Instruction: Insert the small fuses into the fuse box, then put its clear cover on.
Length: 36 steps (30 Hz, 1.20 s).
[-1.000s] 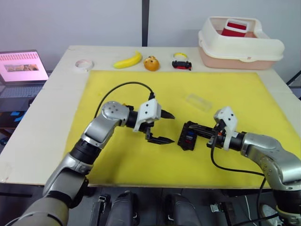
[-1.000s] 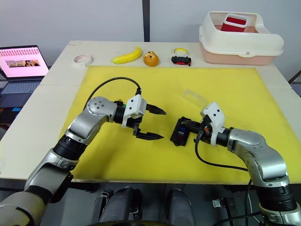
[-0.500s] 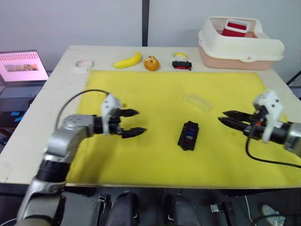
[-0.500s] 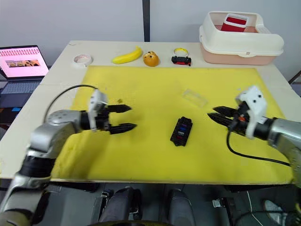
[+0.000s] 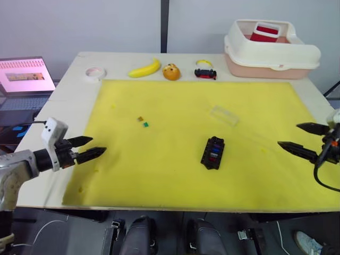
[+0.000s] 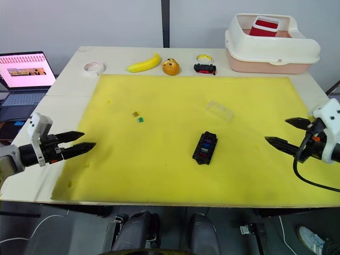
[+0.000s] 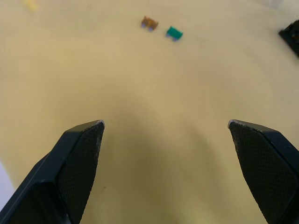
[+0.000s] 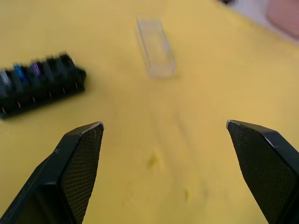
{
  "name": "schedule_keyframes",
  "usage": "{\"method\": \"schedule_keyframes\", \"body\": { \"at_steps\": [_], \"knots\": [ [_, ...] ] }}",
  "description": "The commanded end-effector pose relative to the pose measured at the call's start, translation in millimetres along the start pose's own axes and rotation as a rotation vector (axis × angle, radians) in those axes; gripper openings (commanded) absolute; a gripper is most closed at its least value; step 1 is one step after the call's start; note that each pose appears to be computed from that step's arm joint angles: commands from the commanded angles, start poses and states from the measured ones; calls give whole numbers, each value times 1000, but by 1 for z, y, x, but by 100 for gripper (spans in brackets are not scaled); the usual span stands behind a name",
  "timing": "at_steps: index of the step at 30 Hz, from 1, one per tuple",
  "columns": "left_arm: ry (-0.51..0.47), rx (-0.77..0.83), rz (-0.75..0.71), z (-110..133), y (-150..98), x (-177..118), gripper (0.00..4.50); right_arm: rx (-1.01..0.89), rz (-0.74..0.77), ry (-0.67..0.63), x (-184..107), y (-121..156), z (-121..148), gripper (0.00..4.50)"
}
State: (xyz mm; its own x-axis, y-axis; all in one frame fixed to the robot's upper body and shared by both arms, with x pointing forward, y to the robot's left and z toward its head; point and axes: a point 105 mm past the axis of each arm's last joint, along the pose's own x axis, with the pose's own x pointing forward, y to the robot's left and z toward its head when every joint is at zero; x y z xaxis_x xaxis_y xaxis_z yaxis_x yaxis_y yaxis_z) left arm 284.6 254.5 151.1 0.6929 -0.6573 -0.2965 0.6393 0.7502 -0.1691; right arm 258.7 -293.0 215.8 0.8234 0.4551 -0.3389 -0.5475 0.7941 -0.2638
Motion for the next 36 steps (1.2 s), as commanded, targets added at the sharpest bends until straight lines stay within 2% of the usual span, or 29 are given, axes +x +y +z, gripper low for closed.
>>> {"method": "schedule_keyframes", "body": {
  "at_steps": [1,4,8,13,15,17,21,32,36],
  "knots": [
    [-63,-175,-102,23,-16,21,450,-17,147,-96,24,36,26,446],
    [-36,-276,-215,30,-32,39,450,-2,261,-157,42,64,43,446],
    [-10,-513,-246,41,-27,64,450,42,398,-226,60,98,61,446],
    [13,-674,-236,45,-19,88,450,93,474,-280,78,124,72,446],
    [20,-733,-248,45,-19,94,450,102,480,-286,82,128,73,446],
    [54,-786,-187,37,-12,105,450,107,479,-283,88,132,71,446],
    [29,-838,-198,40,-11,114,450,112,482,-282,92,136,70,446],
    [29,-891,-232,31,-16,140,450,129,461,-295,98,138,72,446],
    [40,-865,-230,25,-20,151,450,131,451,-291,100,138,71,446]
  ]
}}
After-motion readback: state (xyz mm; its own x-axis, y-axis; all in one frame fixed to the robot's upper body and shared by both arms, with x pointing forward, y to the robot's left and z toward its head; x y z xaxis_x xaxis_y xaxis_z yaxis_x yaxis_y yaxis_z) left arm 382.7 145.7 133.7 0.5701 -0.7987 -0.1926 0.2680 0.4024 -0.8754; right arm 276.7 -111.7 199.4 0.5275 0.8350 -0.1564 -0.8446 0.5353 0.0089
